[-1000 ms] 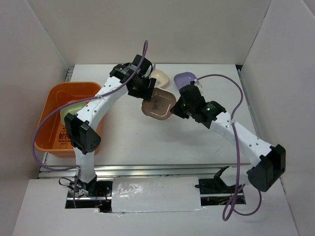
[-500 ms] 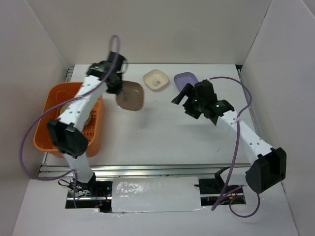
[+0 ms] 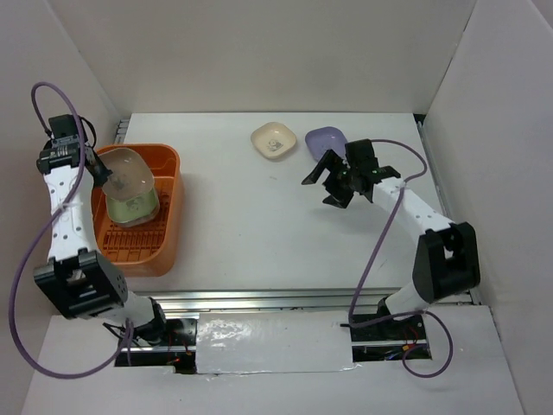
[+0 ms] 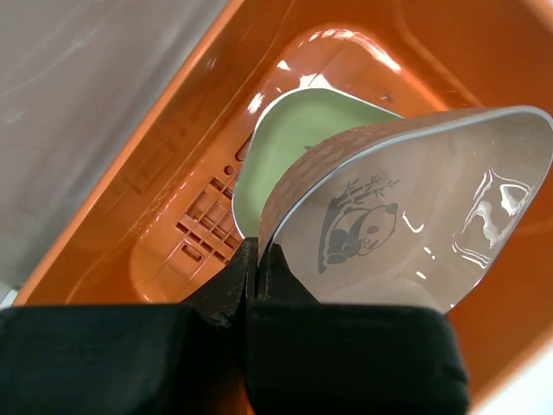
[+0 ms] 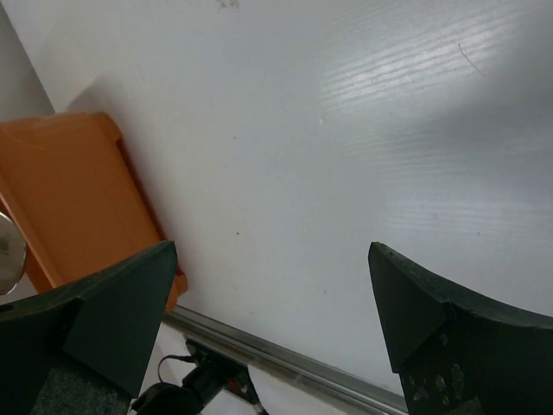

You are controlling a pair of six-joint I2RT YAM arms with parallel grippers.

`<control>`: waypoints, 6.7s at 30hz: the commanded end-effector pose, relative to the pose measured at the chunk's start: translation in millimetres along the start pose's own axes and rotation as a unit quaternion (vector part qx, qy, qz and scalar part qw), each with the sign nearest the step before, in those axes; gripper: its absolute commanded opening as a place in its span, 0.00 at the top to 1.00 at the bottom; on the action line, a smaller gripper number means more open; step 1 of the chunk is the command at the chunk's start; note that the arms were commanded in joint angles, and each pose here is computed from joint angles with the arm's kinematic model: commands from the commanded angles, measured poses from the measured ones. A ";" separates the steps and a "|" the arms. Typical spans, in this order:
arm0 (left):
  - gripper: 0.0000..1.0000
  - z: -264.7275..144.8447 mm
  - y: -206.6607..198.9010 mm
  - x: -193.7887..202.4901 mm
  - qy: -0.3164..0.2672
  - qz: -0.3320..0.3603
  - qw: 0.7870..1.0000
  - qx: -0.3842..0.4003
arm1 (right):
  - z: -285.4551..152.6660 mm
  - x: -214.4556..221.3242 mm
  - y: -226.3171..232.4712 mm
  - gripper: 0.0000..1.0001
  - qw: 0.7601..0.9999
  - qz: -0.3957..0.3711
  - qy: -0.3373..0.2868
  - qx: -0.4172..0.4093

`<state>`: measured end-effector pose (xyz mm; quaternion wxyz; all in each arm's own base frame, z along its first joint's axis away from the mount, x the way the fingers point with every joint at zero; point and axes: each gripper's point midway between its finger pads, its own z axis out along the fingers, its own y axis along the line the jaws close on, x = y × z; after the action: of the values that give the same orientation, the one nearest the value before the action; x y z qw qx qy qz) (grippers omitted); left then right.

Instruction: Place the plates into the plastic bin on the countertop

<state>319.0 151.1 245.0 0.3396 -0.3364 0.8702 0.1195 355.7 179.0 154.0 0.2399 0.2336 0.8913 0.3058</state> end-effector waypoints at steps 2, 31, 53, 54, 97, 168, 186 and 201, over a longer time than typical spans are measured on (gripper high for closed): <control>1.00 35.0 -5.7 -20.3 0.006 0.004 1.000 0.006 | 10.0 -27.0 29.9 0.00 0.999 -0.006 0.001 -0.048; 0.01 -67.7 -63.4 5.6 -0.035 0.074 0.995 0.064 | 108.1 -188.7 5.9 0.00 0.979 0.135 -0.138 0.064; 0.01 -72.7 -68.5 38.9 -0.011 0.128 0.989 0.069 | 141.6 -201.1 -94.5 0.37 0.932 0.261 -0.159 0.195; 0.01 -73.1 -68.9 37.7 -0.012 0.128 0.989 0.069 | 143.2 -202.2 -98.5 0.42 0.932 0.261 -0.156 0.198; 1.00 -118.3 -276.8 80.4 -0.024 0.233 0.948 0.216 | -54.9 -24.2 82.7 0.00 0.986 -0.095 -0.040 -0.129; 0.01 -116.4 -83.3 65.9 -0.005 0.152 0.980 0.128 | 247.5 -122.4 26.1 0.92 0.985 0.154 -0.032 0.069; 0.06 -127.5 -276.6 117.3 0.040 0.335 0.898 0.283 | -16.8 9.3 123.7 1.00 0.983 -0.164 -0.078 -0.003; 1.00 -131.8 -281.7 86.3 -0.040 0.277 0.936 0.214 | -67.9 36.2 128.9 0.00 0.986 -0.120 0.002 -0.119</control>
<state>384.8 -193.0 263.7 0.3416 0.0639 0.9375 -0.0176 334.6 255.3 251.1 0.3075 0.1019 0.8952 0.3060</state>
